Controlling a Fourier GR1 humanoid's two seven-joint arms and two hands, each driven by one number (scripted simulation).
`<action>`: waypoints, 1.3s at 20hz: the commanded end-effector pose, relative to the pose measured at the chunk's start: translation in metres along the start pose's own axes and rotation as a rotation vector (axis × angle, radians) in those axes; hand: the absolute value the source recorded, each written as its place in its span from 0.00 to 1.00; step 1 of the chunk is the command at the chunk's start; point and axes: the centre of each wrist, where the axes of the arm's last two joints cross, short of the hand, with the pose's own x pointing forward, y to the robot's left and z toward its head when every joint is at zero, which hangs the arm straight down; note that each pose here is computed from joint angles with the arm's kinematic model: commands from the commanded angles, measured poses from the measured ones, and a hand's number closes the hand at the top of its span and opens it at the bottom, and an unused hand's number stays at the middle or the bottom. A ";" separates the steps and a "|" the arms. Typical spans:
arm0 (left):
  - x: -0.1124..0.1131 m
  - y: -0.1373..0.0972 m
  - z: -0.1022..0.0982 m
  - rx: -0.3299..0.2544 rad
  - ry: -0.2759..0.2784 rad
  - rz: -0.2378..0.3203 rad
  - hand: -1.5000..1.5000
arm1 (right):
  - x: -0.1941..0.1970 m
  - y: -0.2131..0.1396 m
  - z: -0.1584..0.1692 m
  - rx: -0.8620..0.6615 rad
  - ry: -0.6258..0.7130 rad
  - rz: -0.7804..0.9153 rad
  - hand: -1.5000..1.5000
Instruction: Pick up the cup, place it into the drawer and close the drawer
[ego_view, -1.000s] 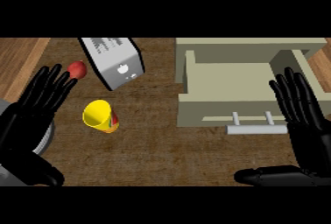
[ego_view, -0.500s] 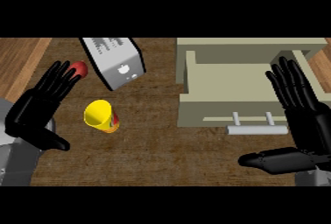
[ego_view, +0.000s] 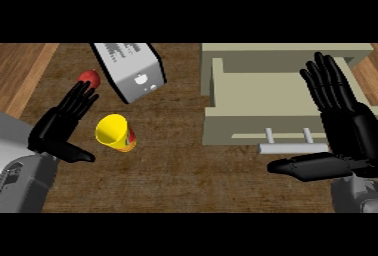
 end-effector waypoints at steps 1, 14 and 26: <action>-0.036 0.007 0.013 0.028 0.038 -0.031 0.00 | 0.012 -0.021 -0.004 0.001 -0.006 0.016 0.00; -0.075 0.024 0.030 0.071 0.067 -0.040 0.00 | 0.008 -0.016 -0.009 0.012 -0.001 0.007 0.00; -0.110 -0.006 0.047 0.082 0.010 -0.030 0.00 | 0.010 -0.020 -0.011 0.023 -0.009 -0.013 0.00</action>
